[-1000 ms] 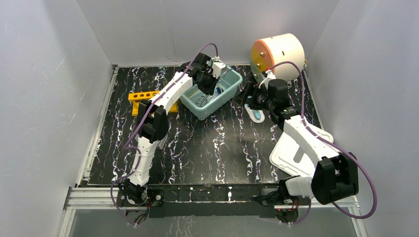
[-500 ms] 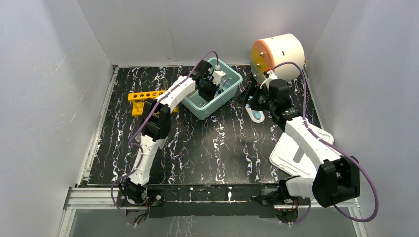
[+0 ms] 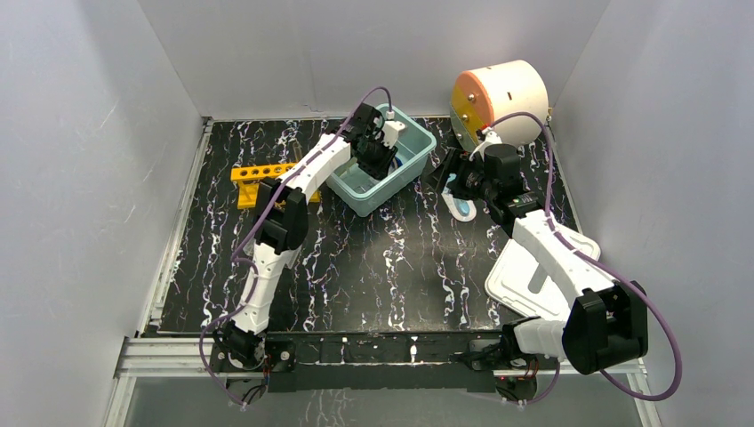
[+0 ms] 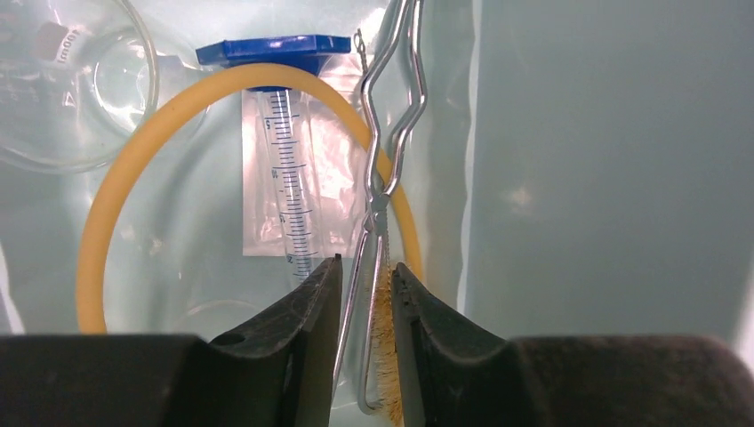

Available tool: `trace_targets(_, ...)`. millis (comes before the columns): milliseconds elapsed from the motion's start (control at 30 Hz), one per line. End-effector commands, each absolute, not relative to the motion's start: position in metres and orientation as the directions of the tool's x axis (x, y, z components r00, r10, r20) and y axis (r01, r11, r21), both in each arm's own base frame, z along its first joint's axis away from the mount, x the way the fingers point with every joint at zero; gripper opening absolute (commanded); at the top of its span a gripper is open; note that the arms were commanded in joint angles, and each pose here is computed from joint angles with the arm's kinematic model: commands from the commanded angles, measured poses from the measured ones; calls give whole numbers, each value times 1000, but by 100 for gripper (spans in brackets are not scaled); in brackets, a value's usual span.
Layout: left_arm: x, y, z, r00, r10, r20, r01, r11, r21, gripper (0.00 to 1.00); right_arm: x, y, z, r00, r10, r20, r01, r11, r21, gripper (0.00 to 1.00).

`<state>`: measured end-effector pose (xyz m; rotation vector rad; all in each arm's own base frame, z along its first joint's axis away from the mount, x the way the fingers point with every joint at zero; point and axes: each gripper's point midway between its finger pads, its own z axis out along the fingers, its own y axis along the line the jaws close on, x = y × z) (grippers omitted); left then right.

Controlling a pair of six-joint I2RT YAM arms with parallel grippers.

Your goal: Organize the chemistry lab equipment

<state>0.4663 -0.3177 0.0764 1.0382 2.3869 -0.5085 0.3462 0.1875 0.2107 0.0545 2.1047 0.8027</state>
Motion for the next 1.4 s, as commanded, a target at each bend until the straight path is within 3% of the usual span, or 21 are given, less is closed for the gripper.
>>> trace_targets(0,465,-329,137,-554,515,-654,764,626,-154,27,353,181,232,-570,333,-751,-248,802,544,84)
trace_targets(200,465,-329,182,-527,455,-718,751,645,-143,35,355,167,235,-544,346,-765,-190,837,513,84)
trace_targets(600,450,-273,303,-442,262,-858,560,828,-36,79,340,113,210,-604,407,-685,143,901,409,86)
trace_targets(733,433,-249,329,-475,133,-870,452,885,-112,88,330,107,209,-631,386,-673,141,910,389,85)
trace_targets(800,417,-241,341,-482,83,-872,436,886,-157,97,327,101,204,-644,375,-667,161,918,362,85)
trace_targets(1033,357,-204,344,-443,44,-895,420,893,-164,98,311,91,181,-720,394,-571,258,916,306,84)
trace_targets(1267,282,-199,326,-367,11,-930,574,789,-217,98,287,80,154,-762,437,-478,366,899,239,83)
trace_targets(1367,264,-204,304,-404,0,-915,606,749,-267,98,279,75,144,-783,433,-447,382,902,204,84)
